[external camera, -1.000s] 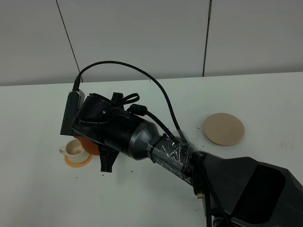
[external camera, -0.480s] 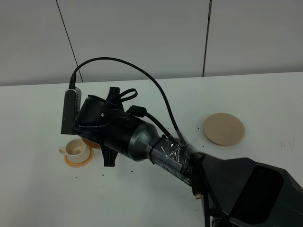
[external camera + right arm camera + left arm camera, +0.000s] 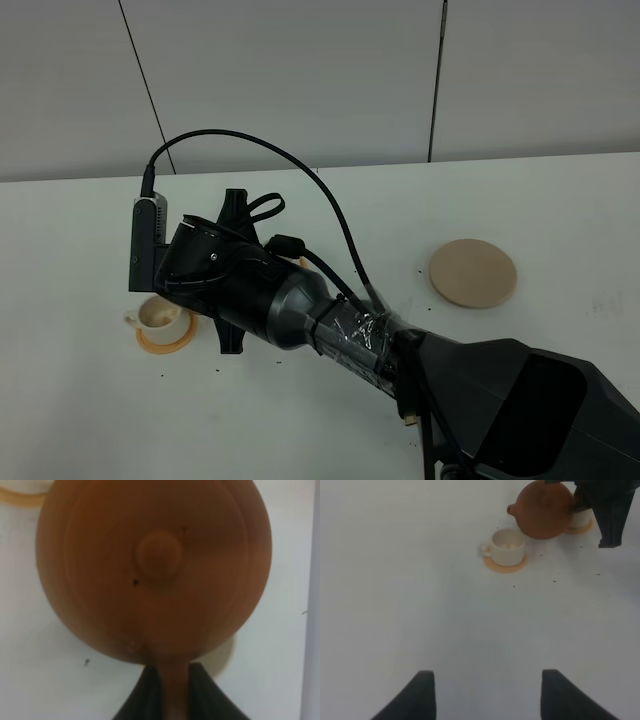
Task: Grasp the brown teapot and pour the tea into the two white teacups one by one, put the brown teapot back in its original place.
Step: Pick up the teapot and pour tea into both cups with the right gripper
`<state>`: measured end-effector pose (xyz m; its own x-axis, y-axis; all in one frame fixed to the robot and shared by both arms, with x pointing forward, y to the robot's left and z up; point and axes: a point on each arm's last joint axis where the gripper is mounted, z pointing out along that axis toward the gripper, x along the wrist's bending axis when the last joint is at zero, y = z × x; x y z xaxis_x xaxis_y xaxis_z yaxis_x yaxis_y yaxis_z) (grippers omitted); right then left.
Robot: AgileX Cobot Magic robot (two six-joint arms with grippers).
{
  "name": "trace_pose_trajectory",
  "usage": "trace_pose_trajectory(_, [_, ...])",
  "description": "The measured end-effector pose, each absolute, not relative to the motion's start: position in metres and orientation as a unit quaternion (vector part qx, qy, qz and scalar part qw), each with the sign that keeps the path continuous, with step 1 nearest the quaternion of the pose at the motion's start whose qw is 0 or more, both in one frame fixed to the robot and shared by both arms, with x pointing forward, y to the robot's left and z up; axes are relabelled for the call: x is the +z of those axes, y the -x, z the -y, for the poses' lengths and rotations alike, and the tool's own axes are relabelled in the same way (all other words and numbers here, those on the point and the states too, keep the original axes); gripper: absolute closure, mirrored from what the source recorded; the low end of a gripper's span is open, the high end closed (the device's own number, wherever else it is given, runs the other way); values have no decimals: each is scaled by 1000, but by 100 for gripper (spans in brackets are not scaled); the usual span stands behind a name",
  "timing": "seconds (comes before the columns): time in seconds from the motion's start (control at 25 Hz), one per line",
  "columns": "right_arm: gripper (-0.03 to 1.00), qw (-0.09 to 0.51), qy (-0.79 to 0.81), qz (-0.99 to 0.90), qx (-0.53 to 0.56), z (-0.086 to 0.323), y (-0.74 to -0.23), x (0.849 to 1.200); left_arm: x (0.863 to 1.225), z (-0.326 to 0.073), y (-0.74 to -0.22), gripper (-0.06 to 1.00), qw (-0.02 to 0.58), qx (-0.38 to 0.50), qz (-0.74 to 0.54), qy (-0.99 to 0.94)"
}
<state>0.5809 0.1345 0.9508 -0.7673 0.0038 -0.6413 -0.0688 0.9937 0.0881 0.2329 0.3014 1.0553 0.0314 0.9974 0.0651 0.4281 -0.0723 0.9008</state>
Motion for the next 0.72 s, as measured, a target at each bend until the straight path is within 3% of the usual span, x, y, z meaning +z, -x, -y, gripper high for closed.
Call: trace_pose_trajectory(0.72, [88, 365, 55, -929, 35, -138, -578, 954, 1055, -301, -233, 41, 364, 391, -576, -619])
